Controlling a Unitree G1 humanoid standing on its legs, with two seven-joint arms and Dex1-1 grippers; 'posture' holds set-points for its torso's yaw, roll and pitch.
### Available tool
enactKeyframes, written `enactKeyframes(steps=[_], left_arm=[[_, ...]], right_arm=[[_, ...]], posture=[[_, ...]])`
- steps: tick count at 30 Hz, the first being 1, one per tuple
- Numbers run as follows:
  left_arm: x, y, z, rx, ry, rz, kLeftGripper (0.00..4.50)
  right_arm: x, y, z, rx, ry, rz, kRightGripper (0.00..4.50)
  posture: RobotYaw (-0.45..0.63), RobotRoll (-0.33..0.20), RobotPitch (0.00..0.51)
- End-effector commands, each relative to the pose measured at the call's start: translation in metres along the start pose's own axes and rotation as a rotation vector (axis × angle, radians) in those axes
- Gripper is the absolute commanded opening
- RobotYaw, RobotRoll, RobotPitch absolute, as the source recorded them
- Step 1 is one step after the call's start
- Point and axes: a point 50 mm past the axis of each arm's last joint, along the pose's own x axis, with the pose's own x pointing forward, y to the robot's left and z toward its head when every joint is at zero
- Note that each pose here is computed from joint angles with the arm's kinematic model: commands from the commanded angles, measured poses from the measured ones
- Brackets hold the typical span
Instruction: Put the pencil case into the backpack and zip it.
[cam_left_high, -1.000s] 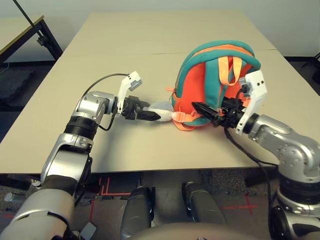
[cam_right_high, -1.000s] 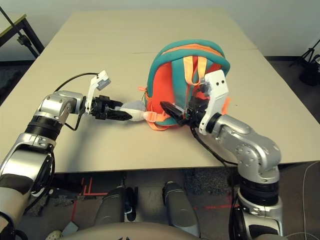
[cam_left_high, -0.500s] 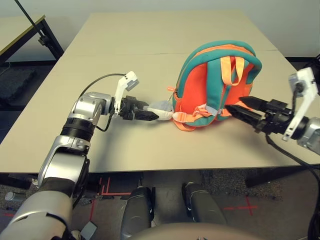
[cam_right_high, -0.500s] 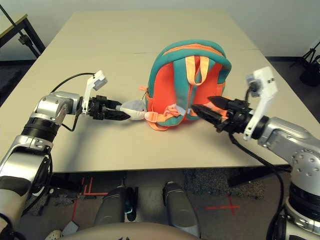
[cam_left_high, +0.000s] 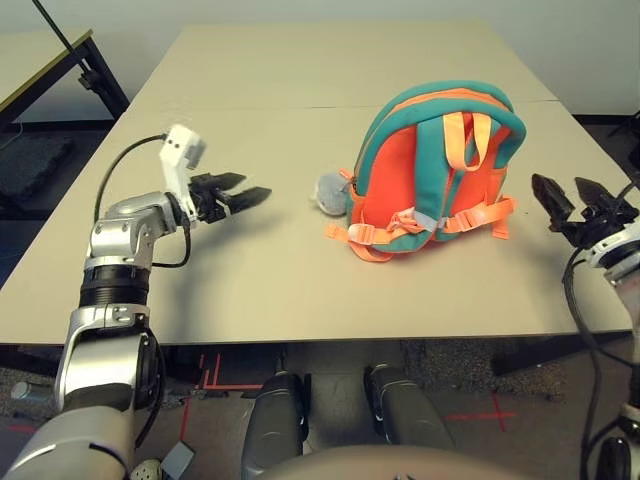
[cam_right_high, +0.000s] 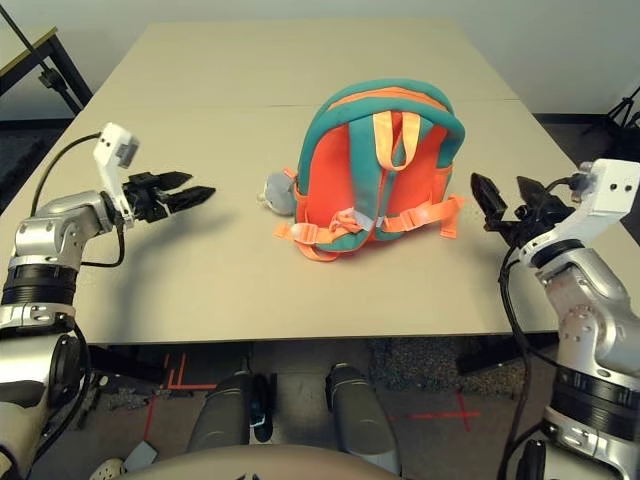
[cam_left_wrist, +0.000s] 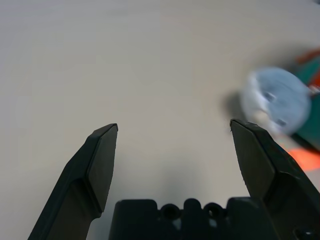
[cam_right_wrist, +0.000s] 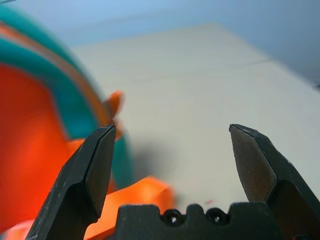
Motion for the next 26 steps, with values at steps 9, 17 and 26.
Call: enactKeyframes(steps=[9, 17, 26], left_arm=[[-0.028, 0.031, -0.012, -0.036, -0.182, 0.433, 4.5], [-0.043, 0.045, -0.028, -0.042, -0.189, 0.572, 4.5], [-0.048, 0.052, -0.033, -0.051, -0.198, 0.619, 4.5]], right_arm=[[0.01, -0.011, -0.018, -0.033, -0.034, -0.071, 4.48], [0.014, -0.004, -0.027, -0.034, -0.016, -0.038, 4.48], [0.018, 0.0, -0.024, -0.041, -0.022, -0.006, 4.48]], posture=[[-0.17, 0.0, 0.137], [-0.14, 0.0, 0.137], [-0.13, 0.0, 0.124]])
